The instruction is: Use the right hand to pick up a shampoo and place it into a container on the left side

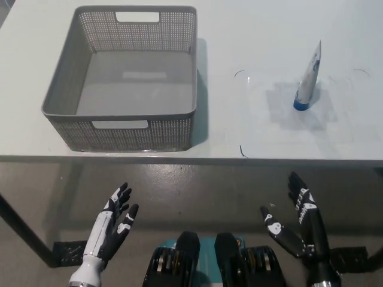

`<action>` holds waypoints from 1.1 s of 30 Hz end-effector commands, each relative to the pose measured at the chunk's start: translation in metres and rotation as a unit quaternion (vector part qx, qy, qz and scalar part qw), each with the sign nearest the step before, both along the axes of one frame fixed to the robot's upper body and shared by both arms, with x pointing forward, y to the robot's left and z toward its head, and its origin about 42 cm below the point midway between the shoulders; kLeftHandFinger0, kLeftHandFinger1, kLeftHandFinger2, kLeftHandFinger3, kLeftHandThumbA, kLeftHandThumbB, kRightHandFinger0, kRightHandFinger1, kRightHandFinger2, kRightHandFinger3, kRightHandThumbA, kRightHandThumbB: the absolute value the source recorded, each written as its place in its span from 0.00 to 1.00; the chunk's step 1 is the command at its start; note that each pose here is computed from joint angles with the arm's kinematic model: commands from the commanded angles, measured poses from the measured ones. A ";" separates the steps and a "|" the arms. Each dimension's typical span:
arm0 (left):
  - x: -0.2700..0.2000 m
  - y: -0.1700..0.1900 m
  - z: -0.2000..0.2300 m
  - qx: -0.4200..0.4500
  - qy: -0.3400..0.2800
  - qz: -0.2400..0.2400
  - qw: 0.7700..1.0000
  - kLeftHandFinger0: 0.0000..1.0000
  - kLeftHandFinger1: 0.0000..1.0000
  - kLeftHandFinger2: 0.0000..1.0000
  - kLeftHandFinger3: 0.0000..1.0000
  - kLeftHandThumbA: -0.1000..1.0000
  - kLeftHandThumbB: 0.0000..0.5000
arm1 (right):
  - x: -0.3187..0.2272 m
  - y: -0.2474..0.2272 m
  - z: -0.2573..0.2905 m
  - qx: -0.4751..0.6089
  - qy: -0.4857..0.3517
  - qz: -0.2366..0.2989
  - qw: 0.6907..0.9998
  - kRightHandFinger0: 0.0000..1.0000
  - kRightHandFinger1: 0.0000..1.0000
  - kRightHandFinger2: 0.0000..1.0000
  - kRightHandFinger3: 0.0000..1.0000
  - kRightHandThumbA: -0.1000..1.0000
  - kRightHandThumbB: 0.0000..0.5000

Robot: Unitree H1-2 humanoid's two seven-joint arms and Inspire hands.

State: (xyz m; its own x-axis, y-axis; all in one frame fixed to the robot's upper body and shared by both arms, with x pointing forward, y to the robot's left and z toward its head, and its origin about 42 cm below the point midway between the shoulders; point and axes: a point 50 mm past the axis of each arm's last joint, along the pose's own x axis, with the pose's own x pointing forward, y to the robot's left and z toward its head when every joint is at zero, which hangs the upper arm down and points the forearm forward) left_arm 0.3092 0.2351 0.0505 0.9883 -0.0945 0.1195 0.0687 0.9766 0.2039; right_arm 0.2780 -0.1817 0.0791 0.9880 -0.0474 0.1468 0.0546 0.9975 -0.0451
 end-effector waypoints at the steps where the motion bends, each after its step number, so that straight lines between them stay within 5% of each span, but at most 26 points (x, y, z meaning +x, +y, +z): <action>1: 0.009 0.002 0.018 0.004 -0.054 -0.002 0.999 1.00 1.00 1.00 1.00 0.84 0.05 | -0.014 -0.001 0.022 -0.010 -0.083 -0.030 0.996 1.00 1.00 1.00 1.00 0.74 0.17; 4: 0.009 0.002 0.019 0.008 -0.056 -0.002 0.998 1.00 1.00 1.00 1.00 0.85 0.05 | -0.024 0.000 0.028 -0.012 -0.118 -0.040 0.992 1.00 1.00 1.00 1.00 0.71 0.12; 10: 0.010 0.003 0.020 0.006 -0.057 -0.002 0.998 1.00 1.00 1.00 1.00 0.86 0.03 | -0.018 -0.006 0.053 -0.033 -0.175 -0.069 0.982 1.00 1.00 1.00 1.00 0.73 0.17; 12: 0.011 0.004 0.019 0.005 -0.055 -0.003 0.998 1.00 1.00 1.00 1.00 0.86 0.02 | -0.009 -0.010 0.060 -0.033 -0.190 -0.068 0.979 1.00 1.00 1.00 1.00 0.79 0.24; 15: 0.011 0.004 0.019 0.001 -0.054 -0.003 0.999 1.00 1.00 1.00 1.00 0.83 0.00 | 0.006 -0.017 0.073 -0.010 -0.207 -0.065 0.976 1.00 1.00 1.00 1.00 0.73 0.33; 22: 0.011 0.005 0.018 -0.001 -0.053 0.000 0.999 1.00 1.00 1.00 1.00 0.82 0.00 | 0.051 -0.038 0.109 -0.021 -0.199 -0.073 0.977 1.00 1.00 1.00 1.00 0.77 0.43; 33: 0.010 0.006 0.018 -0.002 -0.053 0.001 0.999 1.00 1.00 1.00 1.00 0.80 0.00 | 0.124 -0.071 0.129 -0.030 -0.206 -0.102 0.973 1.00 1.00 1.00 1.00 0.85 0.39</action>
